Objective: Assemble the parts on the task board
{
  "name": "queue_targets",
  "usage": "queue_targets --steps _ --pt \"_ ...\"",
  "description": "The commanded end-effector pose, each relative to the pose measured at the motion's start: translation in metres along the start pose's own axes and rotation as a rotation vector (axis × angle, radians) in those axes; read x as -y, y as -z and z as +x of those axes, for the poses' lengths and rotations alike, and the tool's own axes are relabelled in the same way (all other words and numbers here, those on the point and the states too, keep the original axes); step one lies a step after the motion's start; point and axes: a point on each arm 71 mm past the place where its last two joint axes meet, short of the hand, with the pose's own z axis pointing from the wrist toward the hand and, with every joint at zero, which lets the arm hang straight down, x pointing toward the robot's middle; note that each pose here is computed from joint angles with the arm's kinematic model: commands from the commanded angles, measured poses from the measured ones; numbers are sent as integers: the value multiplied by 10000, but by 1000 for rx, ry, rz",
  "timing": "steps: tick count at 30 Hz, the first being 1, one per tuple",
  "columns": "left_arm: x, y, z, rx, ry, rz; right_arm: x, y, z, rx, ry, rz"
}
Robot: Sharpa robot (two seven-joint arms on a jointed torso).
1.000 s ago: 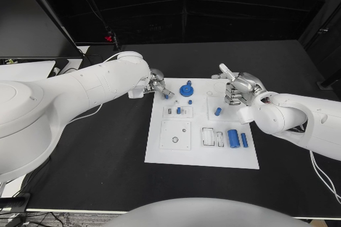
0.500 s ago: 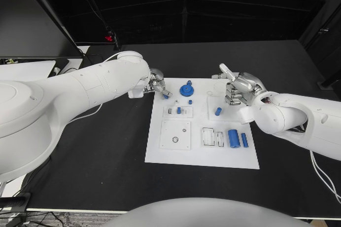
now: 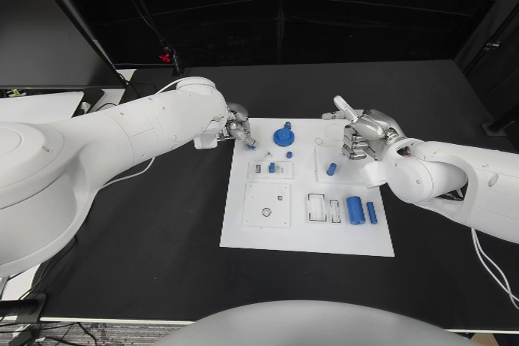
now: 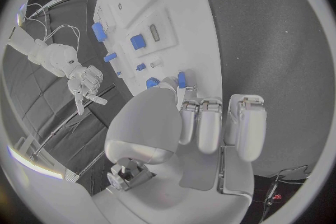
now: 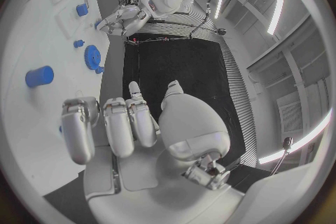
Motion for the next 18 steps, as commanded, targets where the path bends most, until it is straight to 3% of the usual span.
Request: queue_targets --steps 1,11,18 --pt "3 7 -19 22 1 18 -12 -1 6 -9 0 -7" --pt "2 65 -57 76 13 61 -10 8 -22 -2 2 -6" --pt "54 249 -167 84 20 67 -10 20 -41 3 3 -4"
